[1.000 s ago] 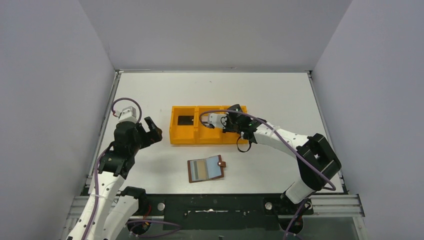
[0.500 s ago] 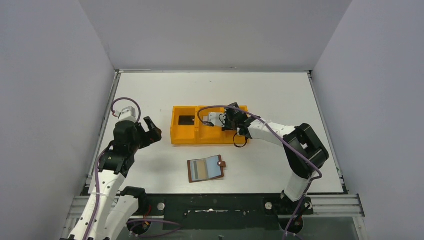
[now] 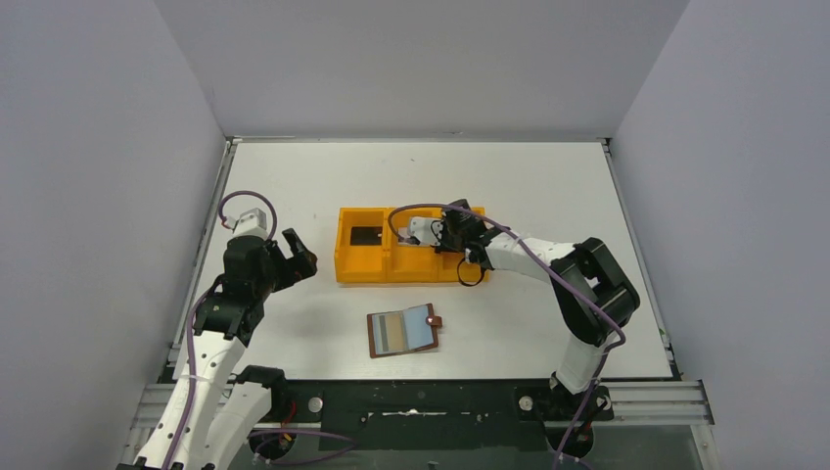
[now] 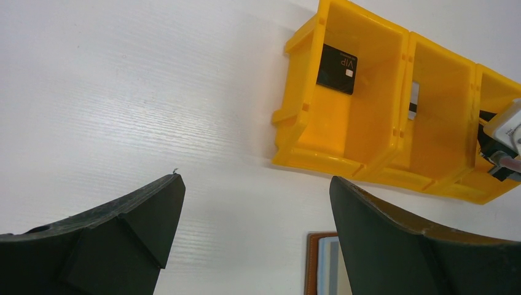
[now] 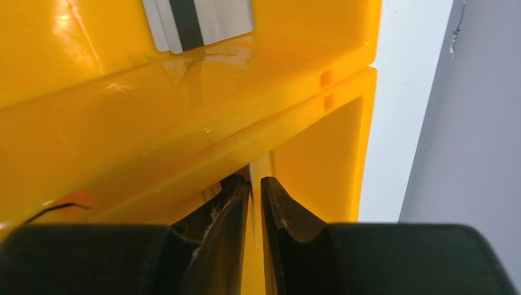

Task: Take the credit cards out of the card holder

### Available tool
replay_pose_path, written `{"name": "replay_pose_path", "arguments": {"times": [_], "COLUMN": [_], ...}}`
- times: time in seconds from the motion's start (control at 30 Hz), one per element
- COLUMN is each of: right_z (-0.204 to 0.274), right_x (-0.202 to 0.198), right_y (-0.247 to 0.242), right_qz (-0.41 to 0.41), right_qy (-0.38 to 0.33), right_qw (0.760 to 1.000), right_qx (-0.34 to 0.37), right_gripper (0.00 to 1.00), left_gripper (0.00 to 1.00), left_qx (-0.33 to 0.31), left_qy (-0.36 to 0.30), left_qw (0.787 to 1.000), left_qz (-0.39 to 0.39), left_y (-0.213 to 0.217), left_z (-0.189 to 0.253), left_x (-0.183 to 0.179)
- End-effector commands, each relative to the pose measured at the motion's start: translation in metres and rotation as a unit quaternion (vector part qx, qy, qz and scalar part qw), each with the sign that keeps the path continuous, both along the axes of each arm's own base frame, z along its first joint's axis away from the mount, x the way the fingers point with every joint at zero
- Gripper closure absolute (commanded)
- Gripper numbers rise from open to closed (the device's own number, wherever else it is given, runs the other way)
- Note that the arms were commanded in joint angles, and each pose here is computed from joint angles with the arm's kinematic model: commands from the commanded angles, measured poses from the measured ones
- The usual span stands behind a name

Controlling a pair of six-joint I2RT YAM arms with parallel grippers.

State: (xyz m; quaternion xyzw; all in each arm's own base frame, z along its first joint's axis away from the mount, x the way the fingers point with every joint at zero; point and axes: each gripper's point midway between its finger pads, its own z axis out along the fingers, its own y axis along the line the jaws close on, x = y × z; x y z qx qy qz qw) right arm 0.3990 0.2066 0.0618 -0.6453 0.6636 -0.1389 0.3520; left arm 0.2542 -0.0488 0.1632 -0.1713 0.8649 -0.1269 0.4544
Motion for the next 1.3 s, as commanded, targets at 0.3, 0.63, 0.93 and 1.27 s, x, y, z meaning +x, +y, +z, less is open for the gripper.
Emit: {"name": "replay_pose_path", "arguments": {"times": [0.3, 0.63, 0.93, 1.27], "right_z": [0.014, 0.006, -0.002, 0.001], "right_x": [0.005, 0.013, 0.015, 0.016], "right_y": [-0.007, -0.008, -0.011, -0.012], "right_qz": [-0.013, -0.037, -0.048, -0.059], "right_qy": [-0.011, -0.016, -0.012, -0.007], "right_qw": [1.000, 0.999, 0.999, 0.998], "right_qx": [0.009, 0.013, 0.004, 0.008], "right_gripper": [0.74, 0.70, 0.68, 0.61], "left_gripper": [0.10, 0.10, 0.10, 0.10], "left_qx": [-0.004, -0.003, -0.006, -0.006], "left_qy": [-0.032, -0.030, -0.020, -0.020], "left_qw": [0.999, 1.000, 1.000, 1.000], "left_qz": [-0.010, -0.009, -0.015, -0.015], "left_y": [-0.003, -0.003, -0.005, -0.005], "left_z": [0.014, 0.013, 0.008, 0.007], "left_x": [0.010, 0.011, 0.012, 0.011]}}
